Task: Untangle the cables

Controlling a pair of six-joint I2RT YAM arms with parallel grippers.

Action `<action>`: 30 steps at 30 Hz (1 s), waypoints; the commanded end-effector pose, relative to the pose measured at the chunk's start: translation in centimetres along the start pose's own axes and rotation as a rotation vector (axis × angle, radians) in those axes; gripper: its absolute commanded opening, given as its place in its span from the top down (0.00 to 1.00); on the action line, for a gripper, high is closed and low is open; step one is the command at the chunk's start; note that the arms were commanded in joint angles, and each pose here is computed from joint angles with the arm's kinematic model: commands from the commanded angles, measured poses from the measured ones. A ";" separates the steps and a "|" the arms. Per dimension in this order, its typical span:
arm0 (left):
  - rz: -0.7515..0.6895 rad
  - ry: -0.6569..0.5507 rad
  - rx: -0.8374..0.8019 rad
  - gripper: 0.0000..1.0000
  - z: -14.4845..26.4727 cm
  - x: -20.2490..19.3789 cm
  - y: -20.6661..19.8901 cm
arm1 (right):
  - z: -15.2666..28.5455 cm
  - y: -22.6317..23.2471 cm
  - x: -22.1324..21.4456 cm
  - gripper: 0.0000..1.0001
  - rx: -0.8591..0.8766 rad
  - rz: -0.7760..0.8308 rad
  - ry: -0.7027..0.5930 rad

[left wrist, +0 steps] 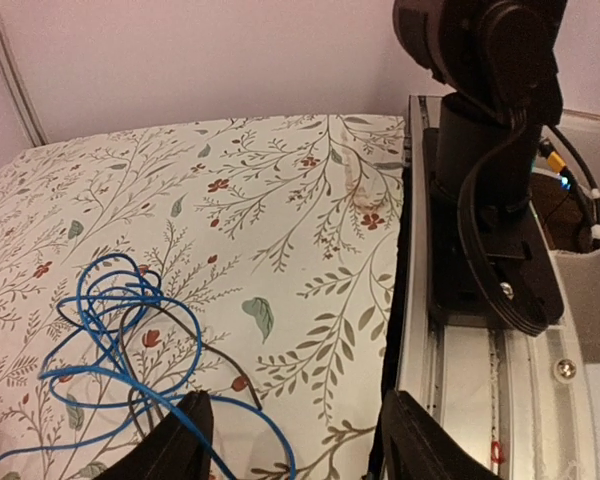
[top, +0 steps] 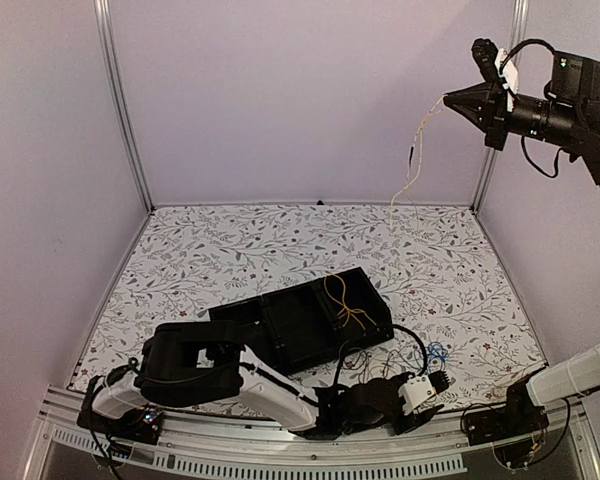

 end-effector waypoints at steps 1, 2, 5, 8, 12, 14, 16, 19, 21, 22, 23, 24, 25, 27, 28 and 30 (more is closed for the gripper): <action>-0.129 0.037 0.057 0.41 -0.4 -2.0 -1.0 | -0.7 1.0 1.0 1.00 0.081 -0.025 -0.048; -0.131 0.038 0.056 0.41 -0.4 -2.0 -1.1 | -1.2 1.1 1.0 1.00 0.094 -0.026 -0.049; -0.138 0.037 0.056 0.41 -0.5 -2.2 -1.1 | -2.3 1.5 1.5 1.00 0.130 -0.025 -0.063; -0.140 0.039 0.051 0.41 -0.6 -2.2 -1.1 | -3.3 2.0 1.8 1.00 0.163 -0.025 -0.076; -0.145 0.040 0.049 0.42 -0.5 -2.3 -1.2 | -5.3 2.2 1.3 1.00 0.196 -0.038 -0.071; -0.149 0.042 0.050 0.42 -0.5 -2.3 -1.1 | -6.1 2.2 1.0 1.00 0.205 -0.039 -0.069; -0.154 0.044 0.053 0.42 -0.5 -2.4 -1.1 | -6.9 2.2 0.5 1.00 0.216 -0.043 -0.064; -0.160 0.045 0.053 0.42 -0.5 -2.4 -1.1 | -8.0 2.3 -0.1 1.00 0.232 -0.056 -0.063; -0.165 0.046 0.053 0.42 -0.5 -2.5 -1.1 | -8.7 2.5 -0.7 1.00 0.247 -0.068 -0.061; -0.167 0.045 0.052 0.42 -0.4 -2.5 -1.1 | -9.1 2.7 -1.0 1.00 0.254 -0.073 -0.060; -0.168 0.046 0.051 0.42 -0.4 -2.5 -1.1 | -9.4 2.8 -1.5 1.00 0.260 -0.080 -0.056; -0.168 0.046 0.049 0.42 -0.4 -2.5 -1.1 | -9.8 3.0 -1.9 1.00 0.265 -0.083 -0.053; -0.168 0.046 0.049 0.42 -0.4 -2.6 -1.1 | -10.1 3.2 -2.4 1.00 0.267 -0.085 -0.047; -0.169 0.047 0.048 0.42 -0.4 -2.7 -1.1 | -10.8 3.6 -3.7 1.00 0.260 -0.085 -0.034; -0.170 0.045 0.048 0.42 -0.3 -2.6 -1.1 | -11.2 4.2 -4.8 1.00 0.266 -0.089 -0.017; -0.170 0.043 0.050 0.42 -0.3 -2.6 -1.1 | -11.6 5.1 -6.5 1.00 0.271 -0.089 0.004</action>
Point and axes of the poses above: each gripper's point midway between its finger pads, its own z axis back along the fingers, its own y axis along the line the jaws close on, x = y × z, the point moved 7 cm from there along z, back along the fingers, and after that the axes turned 5 degrees about z, right-handed, at the moved point
